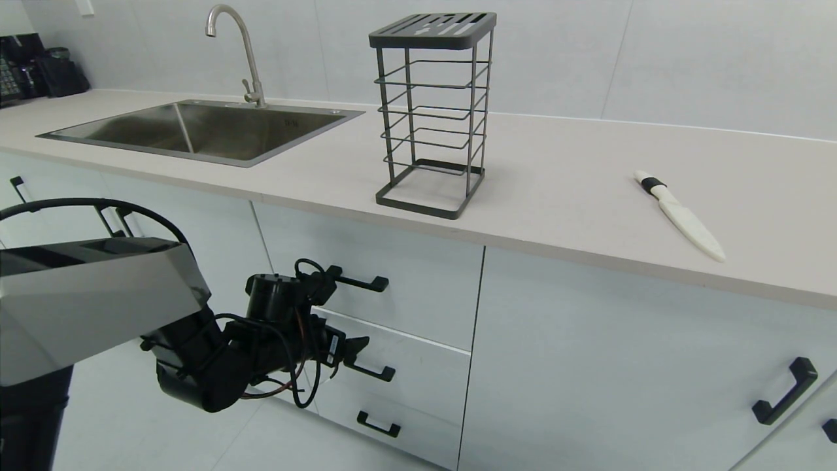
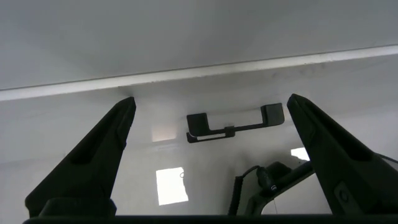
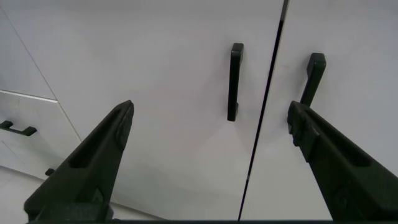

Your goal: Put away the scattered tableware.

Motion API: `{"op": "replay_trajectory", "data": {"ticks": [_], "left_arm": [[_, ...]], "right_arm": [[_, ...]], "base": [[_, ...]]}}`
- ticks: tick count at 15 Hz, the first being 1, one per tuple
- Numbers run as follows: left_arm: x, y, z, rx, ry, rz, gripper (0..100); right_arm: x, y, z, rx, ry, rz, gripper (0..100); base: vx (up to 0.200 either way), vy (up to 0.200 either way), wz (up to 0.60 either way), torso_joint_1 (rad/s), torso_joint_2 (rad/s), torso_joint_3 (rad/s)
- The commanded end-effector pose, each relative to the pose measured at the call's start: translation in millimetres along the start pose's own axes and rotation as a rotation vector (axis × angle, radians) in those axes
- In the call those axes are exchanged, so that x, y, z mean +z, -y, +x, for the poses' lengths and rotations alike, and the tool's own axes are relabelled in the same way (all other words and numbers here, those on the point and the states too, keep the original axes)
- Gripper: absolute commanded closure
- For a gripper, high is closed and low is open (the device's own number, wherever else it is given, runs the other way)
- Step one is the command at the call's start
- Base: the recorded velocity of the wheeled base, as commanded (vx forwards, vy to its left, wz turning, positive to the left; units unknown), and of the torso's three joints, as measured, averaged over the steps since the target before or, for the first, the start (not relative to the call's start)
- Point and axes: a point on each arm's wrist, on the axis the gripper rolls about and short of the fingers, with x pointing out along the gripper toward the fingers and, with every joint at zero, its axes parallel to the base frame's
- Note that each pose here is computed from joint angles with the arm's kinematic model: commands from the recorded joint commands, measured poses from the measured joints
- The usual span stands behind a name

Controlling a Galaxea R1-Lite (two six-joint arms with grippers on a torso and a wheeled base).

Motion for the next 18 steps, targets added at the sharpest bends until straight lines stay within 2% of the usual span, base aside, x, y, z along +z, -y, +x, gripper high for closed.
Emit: {"op": "replay_trajectory", "data": {"ticks": [1, 3, 5, 11, 14, 17, 18], "left_arm": [[-5.0, 1.9, -5.0, 0.016, -0.017, -0.002, 0], [-6.7, 10.6, -25.1, 0.046, -0.023, -0.02, 0], [-6.2, 16.9, -48.1, 0.041, -0.005, -0.022, 0], [-19.3, 24.5, -95.7, 0.036, -0.005, -0.021, 0], [-14.5, 27.9, -117.7, 0.036, 0.046, -0.006, 0], [-9.2, 32.7, -150.1, 0.038, 0.136, 0.007, 0], [-12.0, 33.8, -156.2, 0.038, 0.139, 0.006, 0]], "right_arm": [[0.0, 0.0, 0.1, 0.0, -0.002, 0.0, 0], [0.0, 0.0, 0.1, 0.0, -0.002, 0.0, 0], [0.0, 0.0, 0.1, 0.0, -0.002, 0.0, 0], [0.0, 0.0, 0.1, 0.0, -0.002, 0.0, 0], [0.0, 0.0, 0.1, 0.0, -0.002, 0.0, 0], [0.0, 0.0, 0.1, 0.0, -0.002, 0.0, 0], [0.0, 0.0, 0.1, 0.0, -0.002, 0.0, 0]], "base": [[0.0, 0.0, 0.0, 0.0, 0.0, 0.0], [0.0, 0.0, 0.0, 0.0, 0.0, 0.0], [0.0, 0.0, 0.0, 0.0, 0.0, 0.0], [0.0, 0.0, 0.0, 0.0, 0.0, 0.0], [0.0, 0.0, 0.0, 0.0, 0.0, 0.0], [0.0, 0.0, 0.0, 0.0, 0.0, 0.0], [0.0, 0.0, 0.0, 0.0, 0.0, 0.0]]}}
